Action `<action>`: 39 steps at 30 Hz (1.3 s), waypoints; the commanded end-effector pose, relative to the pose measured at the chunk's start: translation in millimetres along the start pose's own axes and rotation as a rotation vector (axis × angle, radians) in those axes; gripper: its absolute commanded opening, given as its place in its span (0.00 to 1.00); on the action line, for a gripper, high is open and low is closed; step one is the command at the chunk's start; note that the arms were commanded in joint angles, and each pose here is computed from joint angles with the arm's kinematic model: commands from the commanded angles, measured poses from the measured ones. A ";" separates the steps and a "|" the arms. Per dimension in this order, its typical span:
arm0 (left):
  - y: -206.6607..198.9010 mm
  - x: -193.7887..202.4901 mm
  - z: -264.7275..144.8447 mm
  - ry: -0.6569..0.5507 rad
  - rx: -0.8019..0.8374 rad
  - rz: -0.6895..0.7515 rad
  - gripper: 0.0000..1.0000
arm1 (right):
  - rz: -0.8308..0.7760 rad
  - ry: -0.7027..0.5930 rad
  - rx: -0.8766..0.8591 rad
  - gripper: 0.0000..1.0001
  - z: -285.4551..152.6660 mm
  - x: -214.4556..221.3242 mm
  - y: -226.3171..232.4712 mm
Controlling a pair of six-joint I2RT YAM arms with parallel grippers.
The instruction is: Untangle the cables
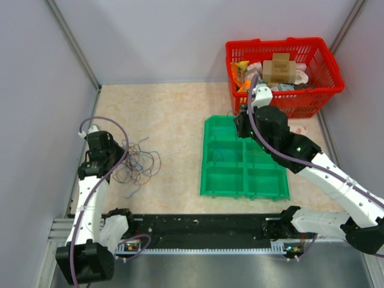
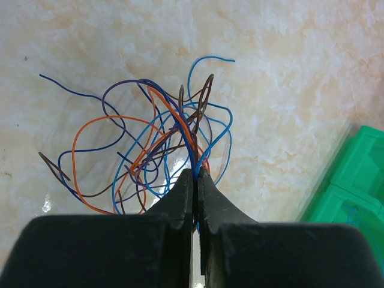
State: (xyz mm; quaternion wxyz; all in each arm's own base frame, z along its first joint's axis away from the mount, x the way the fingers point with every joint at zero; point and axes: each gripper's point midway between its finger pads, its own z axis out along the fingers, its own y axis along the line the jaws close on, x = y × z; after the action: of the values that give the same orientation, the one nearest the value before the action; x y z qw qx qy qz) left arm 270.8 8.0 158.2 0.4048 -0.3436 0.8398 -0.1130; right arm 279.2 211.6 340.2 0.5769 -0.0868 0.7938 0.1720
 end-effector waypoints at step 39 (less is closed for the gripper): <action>-41.6 -2.8 -12.9 0.020 0.236 0.095 0.20 | -0.162 0.328 -0.201 0.63 57.2 118.4 65.9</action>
State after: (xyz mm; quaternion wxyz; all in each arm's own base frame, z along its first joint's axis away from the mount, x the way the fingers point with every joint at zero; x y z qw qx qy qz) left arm 270.8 -18.2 162.0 0.3947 -0.2848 0.8561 -0.1736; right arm 283.8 231.0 180.2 0.4167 -0.1774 0.8909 0.0340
